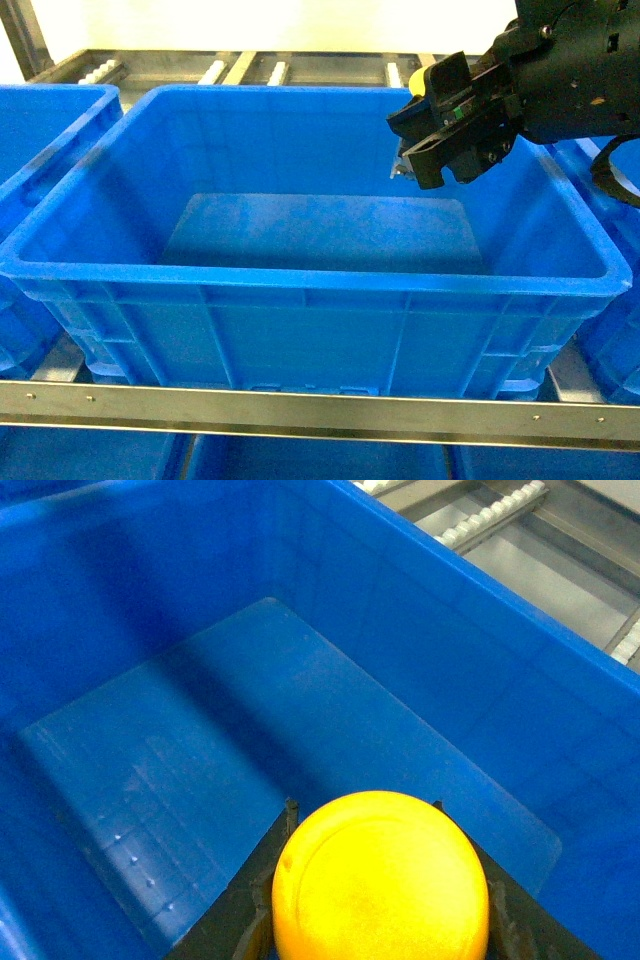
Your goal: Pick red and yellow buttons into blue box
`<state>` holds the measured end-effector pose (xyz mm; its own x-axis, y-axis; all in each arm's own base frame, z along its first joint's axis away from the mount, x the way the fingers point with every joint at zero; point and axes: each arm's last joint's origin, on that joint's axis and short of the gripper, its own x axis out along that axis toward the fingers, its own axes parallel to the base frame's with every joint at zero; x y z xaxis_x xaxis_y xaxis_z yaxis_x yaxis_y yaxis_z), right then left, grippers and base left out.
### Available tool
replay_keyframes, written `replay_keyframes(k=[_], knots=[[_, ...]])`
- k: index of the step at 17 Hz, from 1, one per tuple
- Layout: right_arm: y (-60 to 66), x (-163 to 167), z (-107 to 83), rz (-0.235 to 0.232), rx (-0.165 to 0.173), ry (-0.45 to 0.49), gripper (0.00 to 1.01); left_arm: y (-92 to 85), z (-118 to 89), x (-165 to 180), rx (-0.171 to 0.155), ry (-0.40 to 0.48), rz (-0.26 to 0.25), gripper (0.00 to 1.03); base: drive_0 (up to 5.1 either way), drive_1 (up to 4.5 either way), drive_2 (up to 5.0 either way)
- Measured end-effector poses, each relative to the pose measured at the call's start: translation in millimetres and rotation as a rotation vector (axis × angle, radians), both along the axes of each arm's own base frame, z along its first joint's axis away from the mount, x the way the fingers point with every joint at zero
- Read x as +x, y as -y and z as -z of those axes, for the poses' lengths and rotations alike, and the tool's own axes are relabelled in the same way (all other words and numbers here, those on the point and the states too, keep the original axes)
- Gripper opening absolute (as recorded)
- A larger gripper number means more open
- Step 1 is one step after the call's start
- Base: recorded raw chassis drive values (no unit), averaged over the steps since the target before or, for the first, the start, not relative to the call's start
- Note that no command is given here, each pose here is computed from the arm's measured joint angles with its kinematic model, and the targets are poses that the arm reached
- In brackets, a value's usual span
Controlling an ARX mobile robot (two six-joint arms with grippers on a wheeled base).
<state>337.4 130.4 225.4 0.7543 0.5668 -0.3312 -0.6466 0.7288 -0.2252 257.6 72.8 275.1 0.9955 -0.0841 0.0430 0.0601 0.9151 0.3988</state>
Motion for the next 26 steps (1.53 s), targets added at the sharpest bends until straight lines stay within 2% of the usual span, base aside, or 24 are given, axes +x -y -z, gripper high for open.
replay_keyframes(k=[3, 8, 9, 14, 15, 16, 21, 22, 23, 24, 26], knots=[[-6.4, 17, 11.7, -0.01, -0.043, -0.016, 0.32, 0.0, 0, 0, 0.0, 0.0, 0.0, 0.23, 0.0, 0.0, 0.0], [-22.9, 40, 17.7, -0.037, -0.076, -0.033, 0.32, 0.0, 0, 0, 0.0, 0.0, 0.0, 0.23, 0.0, 0.0, 0.0], [-23.0, 40, 18.3, -0.04, -0.08, -0.032, 0.37, 0.0, 0, 0, 0.0, 0.0, 0.0, 0.23, 0.0, 0.0, 0.0], [-23.1, 40, 17.8, -0.04, -0.079, -0.026, 0.96, 0.0, 0, 0, 0.0, 0.0, 0.0, 0.23, 0.0, 0.0, 0.0], [-23.0, 40, 17.8, -0.039, -0.079, -0.026, 1.0, 0.0, 0, 0, 0.0, 0.0, 0.0, 0.23, 0.0, 0.0, 0.0], [-23.0, 40, 17.8, -0.039, -0.079, -0.026, 0.97, 0.0, 0, 0, 0.0, 0.0, 0.0, 0.23, 0.0, 0.0, 0.0], [-23.0, 40, 17.8, -0.039, -0.079, -0.026, 0.98, 1.2, 0, 1, 0.001, -0.003, 0.0, 0.23, 0.0, 0.0, 0.0], [-22.9, 40, 17.9, -0.039, -0.079, -0.027, 0.98, 10.1, 4, 9, 0.012, -0.029, -0.003, 0.23, 0.0, 0.0, 0.0], [-23.1, 40, 17.8, -0.04, -0.079, -0.026, 0.98, 21.8, 9, 22, 0.022, -0.066, 0.021, 0.23, 0.0, 0.0, 0.0], [-23.3, 40, 17.8, -0.041, -0.079, -0.026, 0.98, 35.8, 19, 35, 0.035, -0.114, 0.064, 0.23, 0.0, 0.0, 0.0], [-22.9, 40, 17.9, -0.039, -0.079, -0.027, 0.98, 58.7, 42, 53, 0.072, -0.214, 0.115, 0.23, 0.0, 0.0, 0.0]])
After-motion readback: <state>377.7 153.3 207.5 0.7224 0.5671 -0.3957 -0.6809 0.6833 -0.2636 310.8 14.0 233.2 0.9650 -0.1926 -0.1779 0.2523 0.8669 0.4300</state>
